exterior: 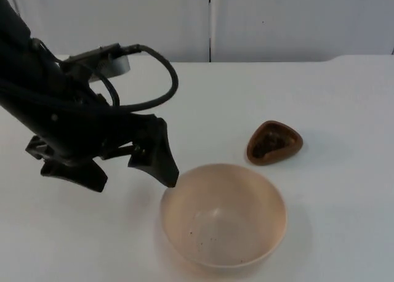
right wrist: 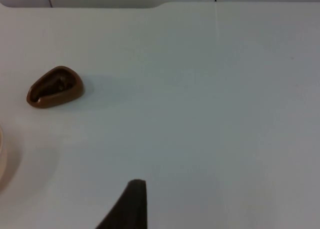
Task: Pick up the bowl with the left hand and pour the coffee beans from the cup into the bowl with the right hand.
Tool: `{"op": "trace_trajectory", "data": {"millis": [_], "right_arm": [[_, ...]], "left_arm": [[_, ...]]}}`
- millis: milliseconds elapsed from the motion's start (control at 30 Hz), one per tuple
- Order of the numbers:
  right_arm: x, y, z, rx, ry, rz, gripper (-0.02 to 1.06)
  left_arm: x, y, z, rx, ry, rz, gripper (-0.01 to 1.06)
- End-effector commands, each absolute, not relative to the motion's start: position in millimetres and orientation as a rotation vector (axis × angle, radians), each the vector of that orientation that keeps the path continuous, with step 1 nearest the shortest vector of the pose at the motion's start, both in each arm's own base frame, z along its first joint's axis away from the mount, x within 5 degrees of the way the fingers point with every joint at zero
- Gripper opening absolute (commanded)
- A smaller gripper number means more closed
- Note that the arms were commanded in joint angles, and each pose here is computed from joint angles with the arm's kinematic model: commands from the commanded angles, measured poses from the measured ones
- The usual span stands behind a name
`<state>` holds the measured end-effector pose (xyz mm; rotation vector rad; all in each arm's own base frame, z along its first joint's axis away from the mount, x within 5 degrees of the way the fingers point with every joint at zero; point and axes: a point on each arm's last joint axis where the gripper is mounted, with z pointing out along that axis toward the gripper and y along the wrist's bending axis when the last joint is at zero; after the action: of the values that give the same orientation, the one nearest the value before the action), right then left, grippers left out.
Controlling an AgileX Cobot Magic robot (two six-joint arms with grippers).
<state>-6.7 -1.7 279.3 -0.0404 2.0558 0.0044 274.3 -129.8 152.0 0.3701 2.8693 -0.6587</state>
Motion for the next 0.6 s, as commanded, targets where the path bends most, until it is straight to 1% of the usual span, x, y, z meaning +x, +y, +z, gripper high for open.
{"op": "trace_trajectory", "data": {"millis": [0,167,367,567], "right_arm": [[-7.4,-2.2,280.0,-0.054,2.046,-0.009,1.05],[-7.4,-2.2,280.0,-0.054,2.046,-0.009,1.05],[-7.4,-2.2,280.0,-0.054,2.046,-0.009,1.05],[-7.4,-2.2,280.0,-0.054,2.046,-0.009,1.05]], "left_arm": [[275.5,-132.4,149.4,0.373,2.878,-0.661,1.01],[275.1,-136.7,138.2,0.376,2.911,-0.649,1.01],[275.1,-148.8,131.1,0.412,2.877,-0.593,1.01],[279.1,-150.1,114.9,0.343,2.935,-0.585,1.0]]}}
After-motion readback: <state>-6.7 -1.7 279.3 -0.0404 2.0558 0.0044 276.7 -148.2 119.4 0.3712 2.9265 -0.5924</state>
